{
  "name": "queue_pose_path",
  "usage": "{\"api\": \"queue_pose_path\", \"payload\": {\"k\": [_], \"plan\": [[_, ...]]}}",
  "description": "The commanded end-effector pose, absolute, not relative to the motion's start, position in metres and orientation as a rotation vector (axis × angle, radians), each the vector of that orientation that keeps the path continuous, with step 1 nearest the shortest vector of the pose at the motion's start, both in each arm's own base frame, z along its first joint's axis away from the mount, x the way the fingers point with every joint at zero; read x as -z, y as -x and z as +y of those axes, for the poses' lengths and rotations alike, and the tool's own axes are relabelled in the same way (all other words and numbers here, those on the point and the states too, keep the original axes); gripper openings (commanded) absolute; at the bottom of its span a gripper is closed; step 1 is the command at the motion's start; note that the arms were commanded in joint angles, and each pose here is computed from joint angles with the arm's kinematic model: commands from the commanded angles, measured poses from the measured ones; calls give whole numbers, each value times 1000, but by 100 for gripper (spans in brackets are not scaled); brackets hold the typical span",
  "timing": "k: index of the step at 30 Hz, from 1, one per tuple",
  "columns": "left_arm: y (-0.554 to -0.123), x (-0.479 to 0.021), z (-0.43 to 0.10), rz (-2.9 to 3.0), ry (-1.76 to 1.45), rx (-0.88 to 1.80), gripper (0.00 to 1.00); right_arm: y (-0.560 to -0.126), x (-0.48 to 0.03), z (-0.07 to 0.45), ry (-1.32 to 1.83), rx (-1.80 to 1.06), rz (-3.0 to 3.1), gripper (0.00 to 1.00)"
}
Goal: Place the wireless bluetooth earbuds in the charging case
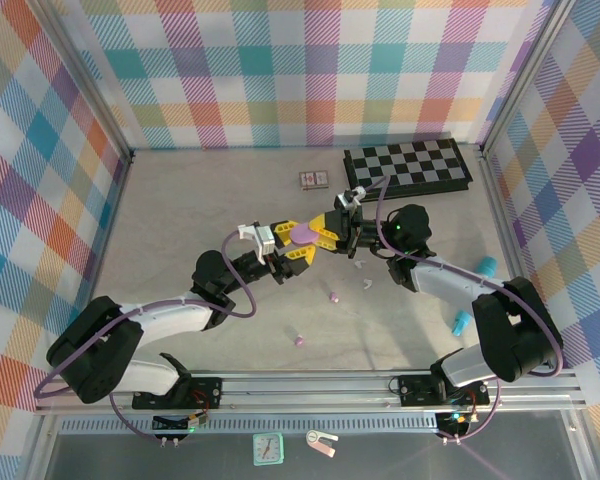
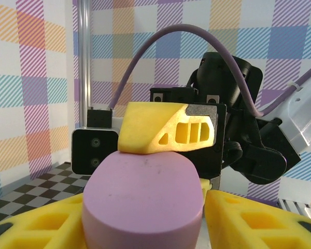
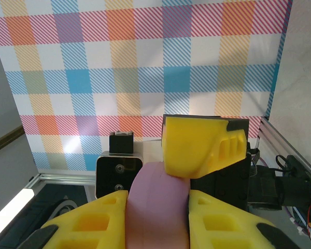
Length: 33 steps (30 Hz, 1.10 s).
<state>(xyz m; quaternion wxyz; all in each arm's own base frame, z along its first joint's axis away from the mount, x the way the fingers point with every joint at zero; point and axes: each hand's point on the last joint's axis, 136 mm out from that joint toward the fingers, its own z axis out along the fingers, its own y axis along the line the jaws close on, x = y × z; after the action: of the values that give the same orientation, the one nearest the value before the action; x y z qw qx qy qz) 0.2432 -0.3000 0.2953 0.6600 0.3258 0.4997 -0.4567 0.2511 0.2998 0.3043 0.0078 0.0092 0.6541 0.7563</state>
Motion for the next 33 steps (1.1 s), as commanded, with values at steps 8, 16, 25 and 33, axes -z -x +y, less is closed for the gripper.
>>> {"api": "queue_pose_path", "payload": {"k": [8, 16, 25, 33], "plan": [[-235, -313, -305, 1033, -786, 1047, 50, -253, -319, 297, -15, -2371, 1980, 2], [-234, -314, -306, 1027, -791, 1053, 37, -254, -318, 298, -19, -2364, 1995, 3], [-233, -313, -302, 1034, -787, 1045, 31, -260, -288, 286, -87, -2113, 2138, 62], [-227, -293, -301, 1089, -871, 1046, 31, -255, -277, 248, 93, -1635, 2225, 81]]}}
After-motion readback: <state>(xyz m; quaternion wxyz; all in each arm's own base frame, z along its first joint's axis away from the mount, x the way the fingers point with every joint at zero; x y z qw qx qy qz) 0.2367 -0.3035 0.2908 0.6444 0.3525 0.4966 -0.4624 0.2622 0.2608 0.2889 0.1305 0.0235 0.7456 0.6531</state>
